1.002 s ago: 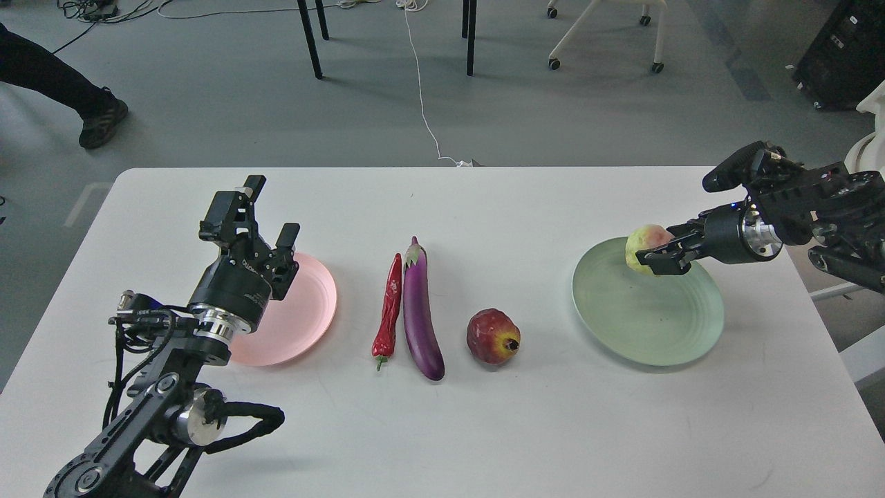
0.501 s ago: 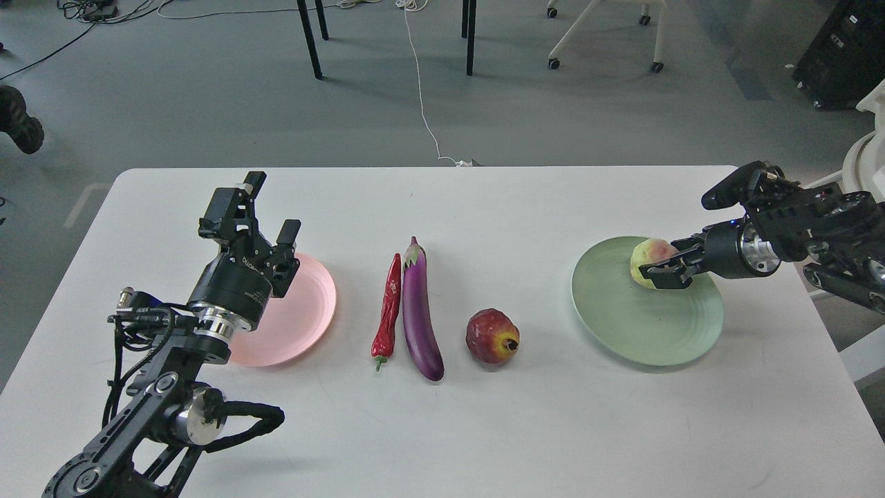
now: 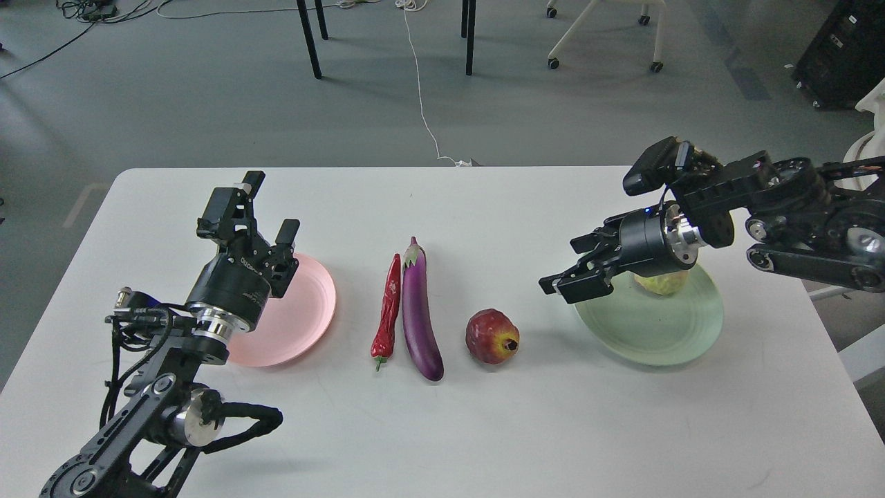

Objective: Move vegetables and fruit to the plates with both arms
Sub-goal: 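Move the right gripper down and grasp the red apple, then carry the red apple onto the green plate and release it, then raise the right gripper away from the green plate, then reach the left gripper over the eggplant and grasp it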

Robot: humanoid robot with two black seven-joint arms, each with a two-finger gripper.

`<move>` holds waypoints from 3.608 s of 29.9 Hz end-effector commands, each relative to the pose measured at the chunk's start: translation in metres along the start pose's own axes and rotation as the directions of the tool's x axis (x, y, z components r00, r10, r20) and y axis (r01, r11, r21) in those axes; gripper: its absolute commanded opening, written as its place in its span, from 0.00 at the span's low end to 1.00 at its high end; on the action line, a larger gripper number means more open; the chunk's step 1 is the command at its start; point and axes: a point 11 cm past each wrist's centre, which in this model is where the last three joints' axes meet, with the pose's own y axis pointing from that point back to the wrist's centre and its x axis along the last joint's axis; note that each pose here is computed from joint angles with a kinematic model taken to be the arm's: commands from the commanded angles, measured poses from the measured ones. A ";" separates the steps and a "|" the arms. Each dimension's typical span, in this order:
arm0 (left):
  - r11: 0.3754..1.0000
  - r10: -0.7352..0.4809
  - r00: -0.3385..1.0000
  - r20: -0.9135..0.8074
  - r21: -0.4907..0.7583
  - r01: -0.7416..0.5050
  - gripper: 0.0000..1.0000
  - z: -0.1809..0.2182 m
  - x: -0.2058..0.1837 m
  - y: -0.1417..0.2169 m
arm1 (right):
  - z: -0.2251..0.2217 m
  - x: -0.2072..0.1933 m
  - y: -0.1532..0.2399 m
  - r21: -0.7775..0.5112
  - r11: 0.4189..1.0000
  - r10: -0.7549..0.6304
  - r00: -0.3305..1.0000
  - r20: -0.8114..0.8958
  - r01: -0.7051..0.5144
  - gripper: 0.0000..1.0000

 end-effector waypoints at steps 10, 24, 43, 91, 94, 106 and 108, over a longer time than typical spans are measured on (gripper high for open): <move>1.000 0.004 1.000 0.006 0.003 -0.004 0.99 0.000 0.002 0.002 | -0.029 0.008 -0.069 0.049 0.993 -0.100 0.987 -0.124 0.107 0.96; 1.000 0.002 1.000 0.005 0.001 -0.002 0.99 0.001 0.002 0.002 | -0.035 -0.006 -0.089 0.069 0.989 -0.125 0.989 -0.084 0.131 0.60; 1.000 -0.002 1.000 -0.003 0.000 0.002 0.99 0.000 -0.001 0.001 | 0.061 -0.026 0.049 -0.216 0.971 -0.115 0.992 -0.052 0.101 0.48; 0.999 -0.041 0.999 0.031 0.020 0.040 0.99 -0.003 -0.008 0.003 | 0.082 -0.051 0.040 -0.539 0.481 0.367 -0.400 0.840 -0.692 0.98; 0.996 -0.084 0.988 0.132 0.028 0.081 0.99 -0.005 -0.013 0.003 | 0.099 -0.078 0.048 -0.650 0.407 0.306 -0.574 0.759 -0.642 0.98; 0.777 -0.545 0.203 0.813 0.399 0.487 0.99 -0.001 -0.068 -0.036 | 0.105 -0.113 0.050 -0.704 0.393 0.270 -0.658 0.703 -0.591 0.99; 0.738 -0.588 0.068 0.806 0.499 0.454 0.99 0.001 -0.077 -0.052 | 0.105 -0.113 0.050 -0.705 0.393 0.271 -0.658 0.703 -0.591 0.99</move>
